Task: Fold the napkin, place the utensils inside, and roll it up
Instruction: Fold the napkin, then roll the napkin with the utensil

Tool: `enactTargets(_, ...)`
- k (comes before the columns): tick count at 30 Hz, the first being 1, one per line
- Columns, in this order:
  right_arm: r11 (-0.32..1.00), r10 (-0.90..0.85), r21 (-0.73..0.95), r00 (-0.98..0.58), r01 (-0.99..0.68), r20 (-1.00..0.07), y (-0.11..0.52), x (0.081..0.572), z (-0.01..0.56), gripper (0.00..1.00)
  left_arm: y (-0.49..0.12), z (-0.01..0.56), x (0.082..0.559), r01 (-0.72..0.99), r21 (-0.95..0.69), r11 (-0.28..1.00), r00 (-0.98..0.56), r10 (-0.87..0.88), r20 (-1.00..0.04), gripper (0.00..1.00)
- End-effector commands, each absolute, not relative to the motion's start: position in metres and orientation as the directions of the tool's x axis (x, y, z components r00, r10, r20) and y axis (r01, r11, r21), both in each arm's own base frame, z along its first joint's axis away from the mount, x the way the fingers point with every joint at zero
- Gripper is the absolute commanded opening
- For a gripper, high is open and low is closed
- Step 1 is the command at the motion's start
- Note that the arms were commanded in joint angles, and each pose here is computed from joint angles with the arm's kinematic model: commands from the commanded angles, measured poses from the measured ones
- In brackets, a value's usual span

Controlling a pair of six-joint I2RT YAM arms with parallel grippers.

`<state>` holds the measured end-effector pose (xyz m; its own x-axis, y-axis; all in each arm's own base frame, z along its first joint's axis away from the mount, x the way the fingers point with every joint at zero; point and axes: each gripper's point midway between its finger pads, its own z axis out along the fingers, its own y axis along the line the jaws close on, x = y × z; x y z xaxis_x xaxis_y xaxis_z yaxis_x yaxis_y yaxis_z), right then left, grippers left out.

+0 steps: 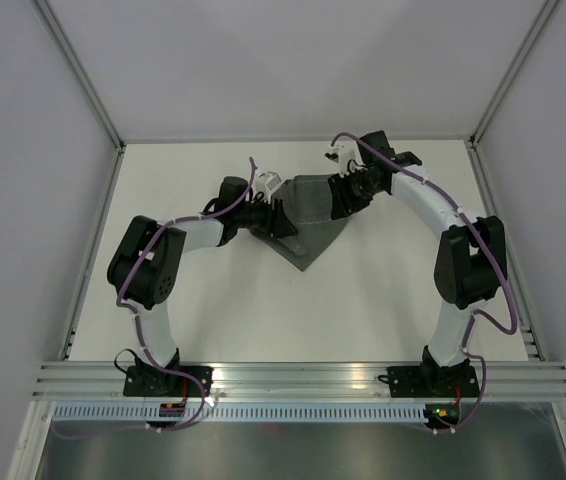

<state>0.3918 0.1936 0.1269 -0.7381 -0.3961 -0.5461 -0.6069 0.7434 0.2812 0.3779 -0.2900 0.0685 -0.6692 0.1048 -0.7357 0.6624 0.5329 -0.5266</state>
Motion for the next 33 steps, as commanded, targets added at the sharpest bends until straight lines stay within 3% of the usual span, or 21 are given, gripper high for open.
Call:
enactTargets(1, 0.735, -0.42, 0.249, -0.711, -0.631, -0.564, 0.209, 0.399, 0.133, 0.44, -0.282, 0.139, 0.408, 0.684, -0.478, 0.551, -0.549, -0.043, -0.835, 0.56)
enactTargets(6, 0.72, -0.44, 0.24, -0.696, -0.651, -0.568, 0.222, 0.399, 0.131, 0.47, -0.243, 0.159, 0.432, 0.528, -0.478, 0.702, -0.523, -0.174, -0.834, 0.58)
enactTargets(13, 0.656, -0.541, 0.177, -0.621, -0.734, -0.567, 0.261, 0.376, 0.121, 0.51, -0.185, 0.131, 0.414, 0.215, -0.526, 0.823, -0.615, -0.305, -0.727, 0.42)
enactTargets(23, 0.585, -0.659, 0.095, -0.54, -0.806, -0.523, 0.303, 0.349, 0.093, 0.52, -0.165, 0.086, 0.371, 0.05, -0.563, 0.825, -0.685, -0.382, -0.62, 0.29)
enactTargets(27, 0.586, -0.686, 0.05, -0.528, -0.809, -0.5, 0.309, 0.344, 0.079, 0.53, -0.17, 0.077, 0.373, 0.042, -0.577, 0.816, -0.703, -0.386, -0.597, 0.28)
enactTargets(33, 0.611, -0.699, -0.033, -0.52, -0.791, -0.491, 0.304, 0.35, 0.075, 0.53, -0.172, 0.073, 0.383, 0.028, -0.587, 0.809, -0.7, -0.403, -0.589, 0.41)
